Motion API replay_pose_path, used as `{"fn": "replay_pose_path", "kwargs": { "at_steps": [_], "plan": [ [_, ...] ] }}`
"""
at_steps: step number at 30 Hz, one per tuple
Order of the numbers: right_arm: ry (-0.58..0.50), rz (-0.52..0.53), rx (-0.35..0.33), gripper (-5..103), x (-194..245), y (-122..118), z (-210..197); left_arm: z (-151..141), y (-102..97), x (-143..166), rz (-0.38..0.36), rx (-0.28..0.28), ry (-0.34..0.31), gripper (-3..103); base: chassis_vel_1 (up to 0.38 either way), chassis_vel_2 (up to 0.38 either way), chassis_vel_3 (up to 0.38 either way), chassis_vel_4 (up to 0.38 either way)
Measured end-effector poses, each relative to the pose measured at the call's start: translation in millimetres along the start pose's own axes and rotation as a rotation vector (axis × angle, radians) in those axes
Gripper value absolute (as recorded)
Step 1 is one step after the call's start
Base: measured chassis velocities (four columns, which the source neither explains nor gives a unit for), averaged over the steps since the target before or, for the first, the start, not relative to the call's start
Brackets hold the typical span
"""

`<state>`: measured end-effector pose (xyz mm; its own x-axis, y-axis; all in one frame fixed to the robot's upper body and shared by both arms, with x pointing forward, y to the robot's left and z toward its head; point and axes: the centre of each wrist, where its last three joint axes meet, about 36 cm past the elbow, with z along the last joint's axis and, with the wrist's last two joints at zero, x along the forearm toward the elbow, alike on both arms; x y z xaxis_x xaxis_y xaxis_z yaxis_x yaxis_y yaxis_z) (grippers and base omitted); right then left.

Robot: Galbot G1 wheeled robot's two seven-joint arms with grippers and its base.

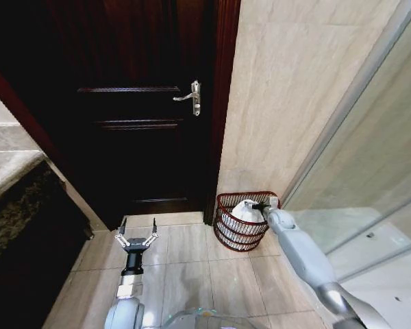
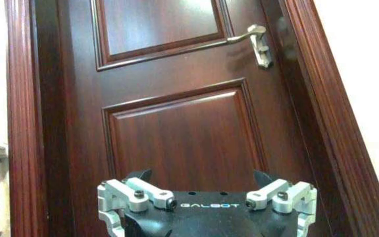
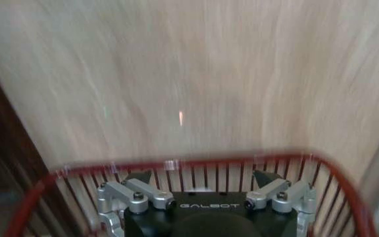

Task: Discard the used towel into the hamper.

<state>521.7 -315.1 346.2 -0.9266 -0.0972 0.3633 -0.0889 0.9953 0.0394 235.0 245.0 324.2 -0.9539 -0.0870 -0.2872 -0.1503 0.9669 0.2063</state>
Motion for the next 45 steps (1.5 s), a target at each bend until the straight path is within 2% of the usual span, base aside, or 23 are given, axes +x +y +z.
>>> {"fn": "replay_pose_path", "kwargs": {
  "at_steps": [1, 3, 5, 7, 8, 9, 11, 14, 16, 18, 21, 25, 31, 45],
  "plan": [
    [0.000, 0.000, 0.000, 100, 0, 0, 0, 0, 0.0, 0, 0.000, 0.000, 0.000, 100, 0.000, 0.000, 0.000, 0.000],
    [-0.162, -0.005, 0.072, 100, 25, 2, 27, 0, -1.4, 2, 0.005, 0.017, 0.017, 100, 0.000, 0.000, 0.000, 0.000],
    [-0.194, -0.010, 0.083, 100, 32, 3, 31, 0, -1.4, 2, 0.009, 0.025, 0.026, 100, 0.000, 0.000, 0.000, 0.000],
    [-0.284, -0.003, 0.062, 100, 60, 10, 38, -3, -2.1, 0, 0.013, 0.065, 0.058, 100, 0.000, 0.000, 0.000, 0.000],
    [-0.284, -0.003, 0.062, 100, 60, 10, 38, -3, -2.1, 0, 0.013, 0.065, 0.058, 100, 0.000, 0.000, 0.000, 0.000],
    [-0.330, 0.019, 0.041, 100, 81, 14, 41, -6, -0.9, -2, 0.014, 0.094, 0.075, 100, 0.000, 0.000, 0.000, 0.000],
    [-0.340, 0.025, 0.037, 100, 86, 15, 42, -7, -0.3, -3, 0.014, 0.100, 0.079, 100, 0.000, 0.000, 0.000, 0.000],
    [-0.406, 0.042, -0.025, 100, 148, 37, 48, -17, 5.5, -4, 0.014, 0.171, 0.106, 100, 0.000, 0.000, 0.000, 0.000],
    [-0.423, 0.043, -0.030, 100, 160, 42, 49, -19, 7.7, -4, 0.018, 0.190, 0.112, 100, 0.000, 0.000, 0.000, 0.000],
    [-0.456, 0.060, -0.007, 100, 187, 52, 61, -21, 12.5, -6, 0.032, 0.217, 0.122, 100, 0.000, 0.000, 0.000, 0.000],
    [-0.471, 0.074, 0.017, 100, 201, 58, 71, -21, 15.1, -9, 0.048, 0.217, 0.120, 100, 0.000, 0.000, 0.000, 0.000],
    [-0.455, 0.078, 0.012, 100, 221, 67, 84, -21, 20.0, -15, 0.069, 0.208, 0.129, 100, 0.000, 0.000, 0.000, 0.000],
    [-0.438, 0.100, 0.009, 100, 254, 80, 96, -30, 31.9, -20, 0.078, 0.169, 0.140, 100, 0.000, 0.000, 0.000, 0.000],
    [-0.414, 0.137, 0.001, 100, 276, 94, 98, -37, 27.5, -12, 0.089, 0.188, 0.105, 100, 0.000, 0.000, 0.000, 0.000]
  ]
}}
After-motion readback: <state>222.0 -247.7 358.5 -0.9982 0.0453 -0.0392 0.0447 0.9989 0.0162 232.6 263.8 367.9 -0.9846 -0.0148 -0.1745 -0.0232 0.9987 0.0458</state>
